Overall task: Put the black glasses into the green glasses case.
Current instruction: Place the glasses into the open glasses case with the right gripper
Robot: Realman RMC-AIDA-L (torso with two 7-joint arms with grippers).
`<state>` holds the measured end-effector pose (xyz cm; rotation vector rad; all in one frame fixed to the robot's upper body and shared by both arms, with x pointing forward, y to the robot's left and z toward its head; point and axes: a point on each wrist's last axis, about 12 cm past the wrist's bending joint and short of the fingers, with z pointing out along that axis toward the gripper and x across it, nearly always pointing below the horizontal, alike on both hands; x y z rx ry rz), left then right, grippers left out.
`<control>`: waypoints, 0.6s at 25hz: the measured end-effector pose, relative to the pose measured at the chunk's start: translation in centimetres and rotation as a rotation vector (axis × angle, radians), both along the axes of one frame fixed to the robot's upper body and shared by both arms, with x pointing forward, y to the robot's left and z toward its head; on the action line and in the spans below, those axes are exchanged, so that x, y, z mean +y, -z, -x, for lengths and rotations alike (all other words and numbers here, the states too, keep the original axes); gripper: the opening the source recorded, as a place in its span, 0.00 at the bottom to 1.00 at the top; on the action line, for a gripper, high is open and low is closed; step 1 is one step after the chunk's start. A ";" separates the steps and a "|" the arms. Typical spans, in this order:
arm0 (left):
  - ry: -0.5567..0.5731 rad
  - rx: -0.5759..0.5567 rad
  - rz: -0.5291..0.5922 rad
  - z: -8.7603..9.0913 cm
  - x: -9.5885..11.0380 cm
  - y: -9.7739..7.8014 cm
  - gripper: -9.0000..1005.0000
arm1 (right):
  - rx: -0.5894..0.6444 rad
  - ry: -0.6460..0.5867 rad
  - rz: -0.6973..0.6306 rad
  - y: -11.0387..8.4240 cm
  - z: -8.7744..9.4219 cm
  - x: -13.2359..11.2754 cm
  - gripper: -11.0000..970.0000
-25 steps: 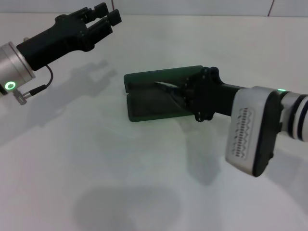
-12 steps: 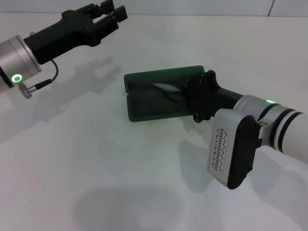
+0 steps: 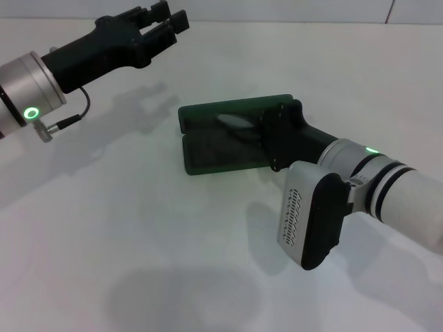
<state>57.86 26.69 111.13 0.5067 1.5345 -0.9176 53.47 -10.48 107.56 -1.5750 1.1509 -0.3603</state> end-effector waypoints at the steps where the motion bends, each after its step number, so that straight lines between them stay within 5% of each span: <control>1: 0.003 0.003 0.000 0.0 -0.1 0.1 0.47 | 0.002 -0.002 0.001 0.0 0.0 0.0 0.11; 15: 0.006 0.012 0.001 0.1 -0.2 0.3 0.48 | 0.046 -0.017 -0.021 0.3 0.7 0.4 0.22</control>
